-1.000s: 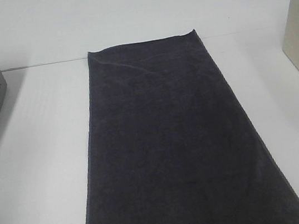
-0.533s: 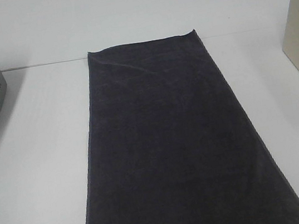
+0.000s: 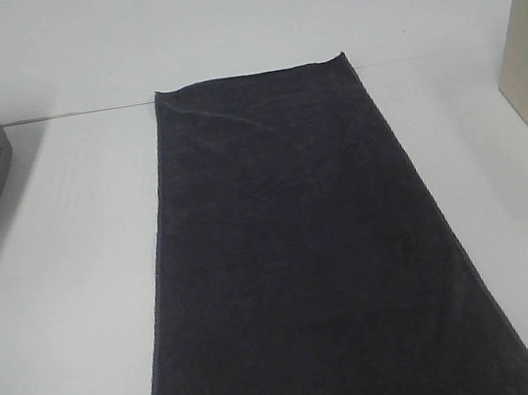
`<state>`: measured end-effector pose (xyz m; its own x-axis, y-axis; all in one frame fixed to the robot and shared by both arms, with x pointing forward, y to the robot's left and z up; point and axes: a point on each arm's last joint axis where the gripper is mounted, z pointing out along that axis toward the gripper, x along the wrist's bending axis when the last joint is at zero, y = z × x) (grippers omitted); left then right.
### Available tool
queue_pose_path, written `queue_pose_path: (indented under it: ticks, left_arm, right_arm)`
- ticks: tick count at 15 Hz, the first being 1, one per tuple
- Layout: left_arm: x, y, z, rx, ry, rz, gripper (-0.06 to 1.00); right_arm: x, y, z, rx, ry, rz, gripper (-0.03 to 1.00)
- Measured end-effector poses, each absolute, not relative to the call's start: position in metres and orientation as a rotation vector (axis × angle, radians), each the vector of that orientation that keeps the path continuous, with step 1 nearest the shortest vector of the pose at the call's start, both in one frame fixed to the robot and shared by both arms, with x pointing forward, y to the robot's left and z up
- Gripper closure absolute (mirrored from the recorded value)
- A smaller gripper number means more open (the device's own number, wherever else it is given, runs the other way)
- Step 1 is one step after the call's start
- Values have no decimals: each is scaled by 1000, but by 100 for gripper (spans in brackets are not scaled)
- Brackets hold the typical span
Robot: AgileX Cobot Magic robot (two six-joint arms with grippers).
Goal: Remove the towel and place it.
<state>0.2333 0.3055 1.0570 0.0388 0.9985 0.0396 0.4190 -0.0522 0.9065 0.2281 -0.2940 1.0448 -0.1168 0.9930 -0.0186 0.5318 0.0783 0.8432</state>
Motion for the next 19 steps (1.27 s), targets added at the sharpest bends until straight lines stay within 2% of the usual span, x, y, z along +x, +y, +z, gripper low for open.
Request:
queue_pose_path:
  ticks: [19]
  left_arm:
    - [233, 297, 1057, 1556, 1442, 878, 25]
  right_arm:
    - [229, -293, 1045, 1582, 1644, 883, 21]
